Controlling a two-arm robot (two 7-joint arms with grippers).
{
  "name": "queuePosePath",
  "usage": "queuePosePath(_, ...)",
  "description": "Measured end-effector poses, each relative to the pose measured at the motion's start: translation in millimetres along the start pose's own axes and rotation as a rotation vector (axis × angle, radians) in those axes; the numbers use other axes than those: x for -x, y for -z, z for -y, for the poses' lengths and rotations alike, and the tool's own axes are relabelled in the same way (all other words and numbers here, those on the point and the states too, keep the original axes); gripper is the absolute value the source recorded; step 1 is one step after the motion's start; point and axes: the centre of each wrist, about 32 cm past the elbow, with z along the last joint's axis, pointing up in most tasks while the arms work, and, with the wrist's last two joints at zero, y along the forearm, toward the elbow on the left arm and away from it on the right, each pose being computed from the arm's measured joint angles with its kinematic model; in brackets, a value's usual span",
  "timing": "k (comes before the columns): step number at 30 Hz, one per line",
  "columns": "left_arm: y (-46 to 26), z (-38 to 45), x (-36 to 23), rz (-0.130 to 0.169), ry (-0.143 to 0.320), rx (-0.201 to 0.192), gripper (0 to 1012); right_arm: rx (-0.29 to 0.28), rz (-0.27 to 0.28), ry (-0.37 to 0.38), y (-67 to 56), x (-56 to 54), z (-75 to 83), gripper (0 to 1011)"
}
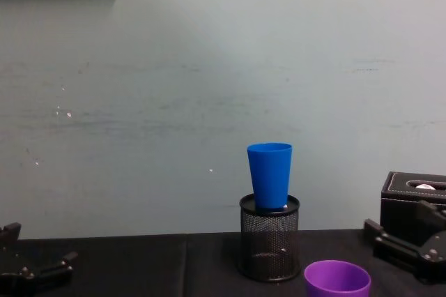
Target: Pick up one cup with a gripper and tap it against the other cup.
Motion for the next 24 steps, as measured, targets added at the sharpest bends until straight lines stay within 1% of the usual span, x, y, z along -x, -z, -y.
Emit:
queuePosePath(4,0.0,0.0,0.0,0.0,0.0,0.0,1011,0.014,0.011,0.048,0.1,-0.7,5.3,1002)
queuePosePath(8,0.0,0.0,0.0,0.0,0.0,0.0,1011,0.029,0.01,0.077,1.2,-0.9,8.6,1002)
queuePosePath(13,0.0,0.0,0.0,0.0,0.0,0.0,1012,0.065,0.008,0.112,3.6,-1.3,12.5,1002)
queuePosePath(16,0.0,0.0,0.0,0.0,0.0,0.0,1011,0.087,-0.013,0.147,8.4,-1.6,15.6,1002)
queuePosePath(21,0.0,0.0,0.0,0.0,0.0,0.0,1012,0.111,-0.051,0.181,14.5,-3.0,18.1,1002)
queuePosePath(24,0.0,0.0,0.0,0.0,0.0,0.0,1011,0.122,-0.058,0.188,16.8,-4.7,17.8,1002)
